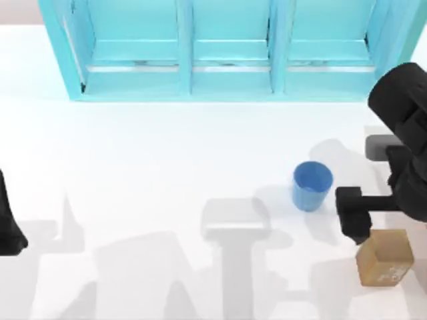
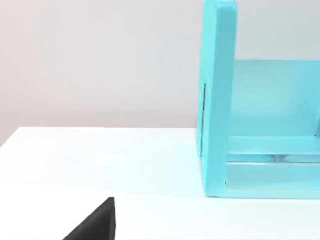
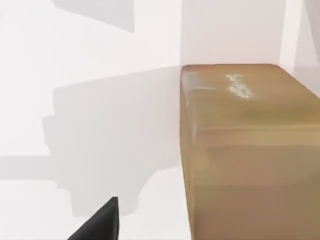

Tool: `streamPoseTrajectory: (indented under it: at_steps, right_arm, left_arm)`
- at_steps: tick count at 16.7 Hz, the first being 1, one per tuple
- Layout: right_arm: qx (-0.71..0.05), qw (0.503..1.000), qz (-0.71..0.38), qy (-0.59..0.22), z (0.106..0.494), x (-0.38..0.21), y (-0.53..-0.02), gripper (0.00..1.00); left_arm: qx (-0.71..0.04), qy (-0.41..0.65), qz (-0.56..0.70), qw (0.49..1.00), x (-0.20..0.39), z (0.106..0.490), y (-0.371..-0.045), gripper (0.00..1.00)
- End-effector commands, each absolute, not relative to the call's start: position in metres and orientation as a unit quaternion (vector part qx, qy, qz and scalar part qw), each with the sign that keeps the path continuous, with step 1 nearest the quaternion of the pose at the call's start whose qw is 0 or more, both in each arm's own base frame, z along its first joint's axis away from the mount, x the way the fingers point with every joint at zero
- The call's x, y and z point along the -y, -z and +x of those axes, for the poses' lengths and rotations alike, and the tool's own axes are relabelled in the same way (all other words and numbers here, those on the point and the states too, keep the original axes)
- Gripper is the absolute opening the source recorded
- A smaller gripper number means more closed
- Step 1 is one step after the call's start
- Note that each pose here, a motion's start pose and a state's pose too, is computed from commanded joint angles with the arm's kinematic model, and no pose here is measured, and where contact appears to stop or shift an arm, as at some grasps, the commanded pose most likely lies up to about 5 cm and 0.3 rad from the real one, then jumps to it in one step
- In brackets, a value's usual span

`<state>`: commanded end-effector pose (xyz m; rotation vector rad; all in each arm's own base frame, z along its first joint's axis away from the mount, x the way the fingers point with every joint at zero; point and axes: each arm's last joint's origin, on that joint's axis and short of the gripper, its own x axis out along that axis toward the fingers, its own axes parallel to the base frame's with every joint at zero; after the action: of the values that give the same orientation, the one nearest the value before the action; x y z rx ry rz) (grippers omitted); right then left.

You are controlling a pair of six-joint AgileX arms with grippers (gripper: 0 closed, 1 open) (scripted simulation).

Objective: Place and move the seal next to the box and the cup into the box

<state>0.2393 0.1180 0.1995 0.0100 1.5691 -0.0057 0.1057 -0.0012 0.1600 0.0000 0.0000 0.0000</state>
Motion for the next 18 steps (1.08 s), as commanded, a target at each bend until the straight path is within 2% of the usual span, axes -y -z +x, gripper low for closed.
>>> streamPoseTrajectory:
  at_steps: [8,14,18]
  right_arm:
    - [-0.708,0.706,0.005,0.004,0.238,-0.117,-0.284,1.00]
    - [-0.708,0.706,0.003,0.003,0.238,-0.118,-0.288,1.00]
    - [-0.707,0.707,0.004,0.002,0.265,-0.130,-0.279,1.00]
  left_arm:
    - [0.000,0.000,0.000,1.000,0.001,0.106,-0.160,1.00]
    - [0.000,0.000,0.000,1.000,0.001,0.106,-0.160,1.00]
    - [0.000,0.000,0.000,1.000,0.001,0.106,-0.160,1.00]
